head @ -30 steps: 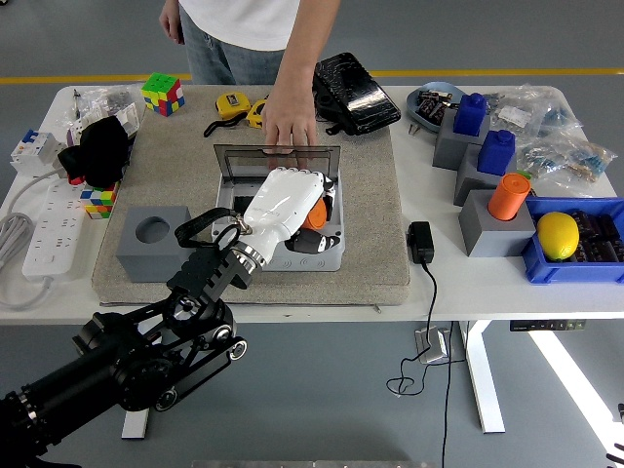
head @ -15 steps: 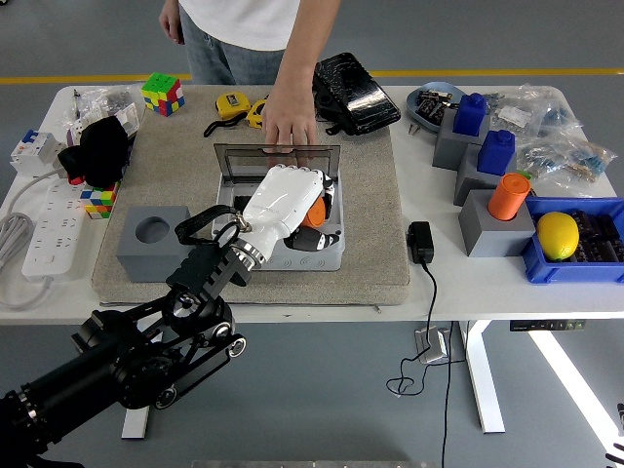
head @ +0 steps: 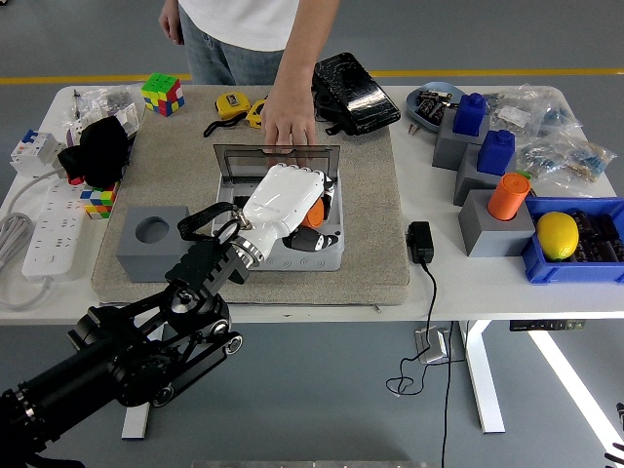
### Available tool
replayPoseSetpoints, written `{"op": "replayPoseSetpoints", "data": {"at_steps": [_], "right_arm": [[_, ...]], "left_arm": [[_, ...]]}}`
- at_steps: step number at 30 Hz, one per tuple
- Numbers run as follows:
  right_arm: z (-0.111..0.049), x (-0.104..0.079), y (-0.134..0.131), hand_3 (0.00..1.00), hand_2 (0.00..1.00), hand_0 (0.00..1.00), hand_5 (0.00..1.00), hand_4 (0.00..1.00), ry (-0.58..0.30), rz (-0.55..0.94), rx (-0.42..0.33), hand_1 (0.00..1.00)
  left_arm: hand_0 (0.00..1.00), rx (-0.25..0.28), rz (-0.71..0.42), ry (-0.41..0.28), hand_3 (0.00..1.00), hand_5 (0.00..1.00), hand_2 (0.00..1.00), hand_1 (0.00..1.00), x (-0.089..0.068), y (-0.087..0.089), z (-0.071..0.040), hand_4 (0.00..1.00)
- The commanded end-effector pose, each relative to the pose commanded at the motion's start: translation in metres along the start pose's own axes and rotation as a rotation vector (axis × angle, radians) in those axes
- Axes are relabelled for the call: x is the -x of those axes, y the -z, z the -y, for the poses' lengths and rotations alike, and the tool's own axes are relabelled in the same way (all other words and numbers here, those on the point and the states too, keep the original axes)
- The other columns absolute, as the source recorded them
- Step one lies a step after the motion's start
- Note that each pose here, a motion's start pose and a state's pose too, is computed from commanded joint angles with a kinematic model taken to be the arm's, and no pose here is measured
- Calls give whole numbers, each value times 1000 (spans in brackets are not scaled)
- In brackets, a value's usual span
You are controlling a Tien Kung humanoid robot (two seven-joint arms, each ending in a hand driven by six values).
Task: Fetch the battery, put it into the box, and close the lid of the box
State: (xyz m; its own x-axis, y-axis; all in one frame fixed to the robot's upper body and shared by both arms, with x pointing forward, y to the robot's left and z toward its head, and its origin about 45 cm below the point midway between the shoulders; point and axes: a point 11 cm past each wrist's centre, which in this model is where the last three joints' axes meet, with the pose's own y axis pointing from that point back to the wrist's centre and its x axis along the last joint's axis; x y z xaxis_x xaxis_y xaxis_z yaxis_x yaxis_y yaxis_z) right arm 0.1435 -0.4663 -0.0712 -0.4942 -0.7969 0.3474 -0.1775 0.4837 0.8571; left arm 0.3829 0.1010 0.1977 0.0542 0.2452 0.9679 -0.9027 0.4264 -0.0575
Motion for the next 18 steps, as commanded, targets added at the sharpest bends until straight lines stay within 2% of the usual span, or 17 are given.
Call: {"op": "replayPoseSetpoints", "data": {"at_steps": [5,6,11,12,17,18], "right_arm": [[0,0,0,787,730,813,998,998,-1,1,0,754],[0,0,0,787,730,813,998,998,-1,1,0,754],[0,-1,0,787,730,813,998,998,-1,2,1,754],[0,0,0,787,730,813,998,998,-1,2,1,754],[0,0,0,787,730,813,998,998,1,2,0,754],[0,1,0,787,730,813,998,998,1,3,1,754]], "left_arm": [[280,-12,26,19,333,141,283,306,-1,2,1,899],[445,-15,29,25,408,208,344,449,-1,2,1,949],[445,-48,36,49,408,208,344,449,-1,6,1,949],[597,-53,36,51,435,262,467,615,-1,6,1,994],[597,-75,32,57,435,262,467,615,-4,7,1,994],[798,-74,28,50,612,283,782,877,-6,6,1,998]]}}
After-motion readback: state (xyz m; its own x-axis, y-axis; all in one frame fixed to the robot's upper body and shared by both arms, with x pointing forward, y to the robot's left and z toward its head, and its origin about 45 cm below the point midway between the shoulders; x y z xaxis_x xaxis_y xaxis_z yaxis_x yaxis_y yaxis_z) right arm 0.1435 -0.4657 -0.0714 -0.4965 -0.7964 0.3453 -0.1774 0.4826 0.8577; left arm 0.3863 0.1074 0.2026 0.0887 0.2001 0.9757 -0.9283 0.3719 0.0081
